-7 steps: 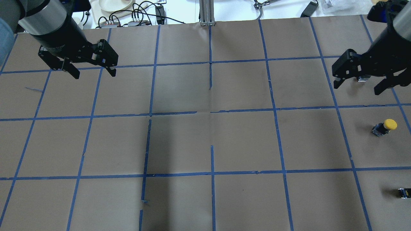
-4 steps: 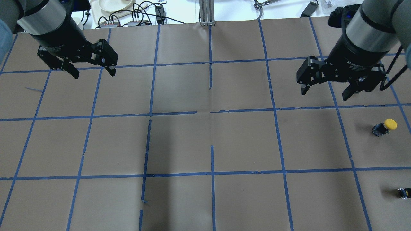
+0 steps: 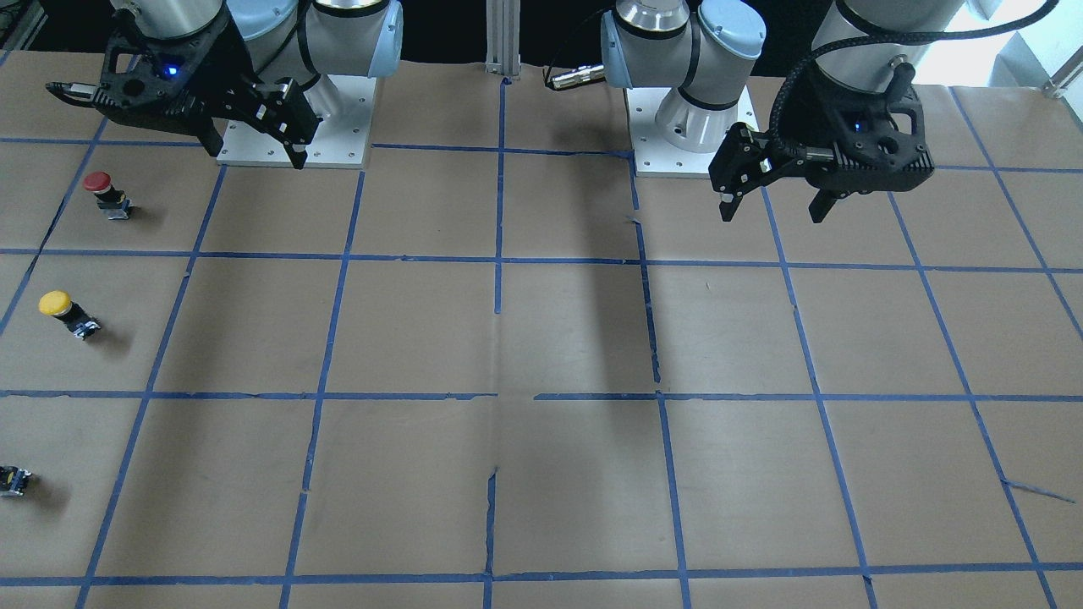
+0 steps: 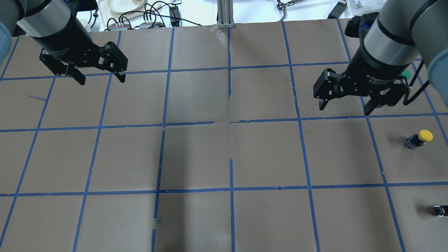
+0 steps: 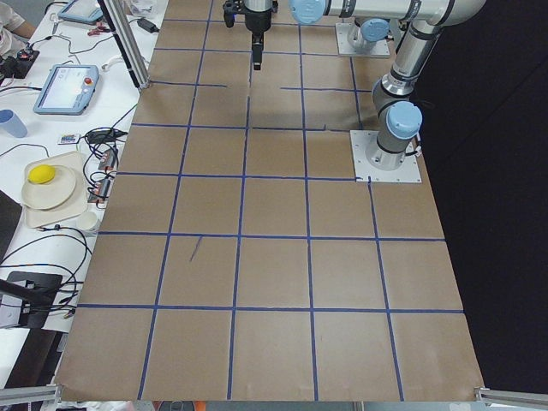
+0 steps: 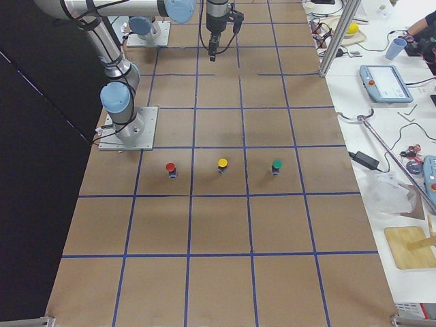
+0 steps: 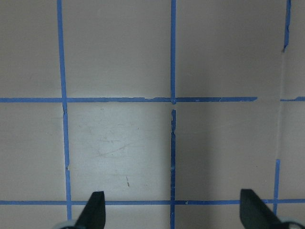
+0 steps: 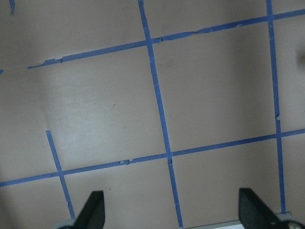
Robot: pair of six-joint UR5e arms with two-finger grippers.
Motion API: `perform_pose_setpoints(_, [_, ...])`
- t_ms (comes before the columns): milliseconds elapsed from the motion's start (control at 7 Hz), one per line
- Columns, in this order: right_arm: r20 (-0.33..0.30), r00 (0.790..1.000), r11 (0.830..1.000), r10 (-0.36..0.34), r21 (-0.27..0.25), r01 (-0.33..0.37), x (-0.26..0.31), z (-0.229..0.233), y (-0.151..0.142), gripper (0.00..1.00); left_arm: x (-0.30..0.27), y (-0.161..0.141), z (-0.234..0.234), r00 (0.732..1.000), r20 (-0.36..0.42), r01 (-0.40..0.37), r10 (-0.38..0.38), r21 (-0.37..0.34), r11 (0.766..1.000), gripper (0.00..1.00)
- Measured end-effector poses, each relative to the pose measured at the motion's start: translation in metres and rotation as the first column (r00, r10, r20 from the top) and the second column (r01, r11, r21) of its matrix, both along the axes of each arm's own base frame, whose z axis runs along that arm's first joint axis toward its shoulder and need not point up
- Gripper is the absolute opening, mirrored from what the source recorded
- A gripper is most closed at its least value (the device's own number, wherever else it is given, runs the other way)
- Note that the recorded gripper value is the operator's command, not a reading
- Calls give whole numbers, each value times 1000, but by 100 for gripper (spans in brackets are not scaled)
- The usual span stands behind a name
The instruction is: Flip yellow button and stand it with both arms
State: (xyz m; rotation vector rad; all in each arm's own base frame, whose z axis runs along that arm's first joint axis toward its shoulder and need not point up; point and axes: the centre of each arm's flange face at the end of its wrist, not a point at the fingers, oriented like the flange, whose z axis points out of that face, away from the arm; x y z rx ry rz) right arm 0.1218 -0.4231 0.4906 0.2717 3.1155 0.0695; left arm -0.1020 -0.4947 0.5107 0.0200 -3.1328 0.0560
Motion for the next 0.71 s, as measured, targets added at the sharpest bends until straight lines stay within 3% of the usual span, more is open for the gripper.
perform_pose_setpoints(714, [-12,1000,1000,11,-14,-11,-4,9,6,100,0,0,-1,1000,1,-1,1,2,1000,99])
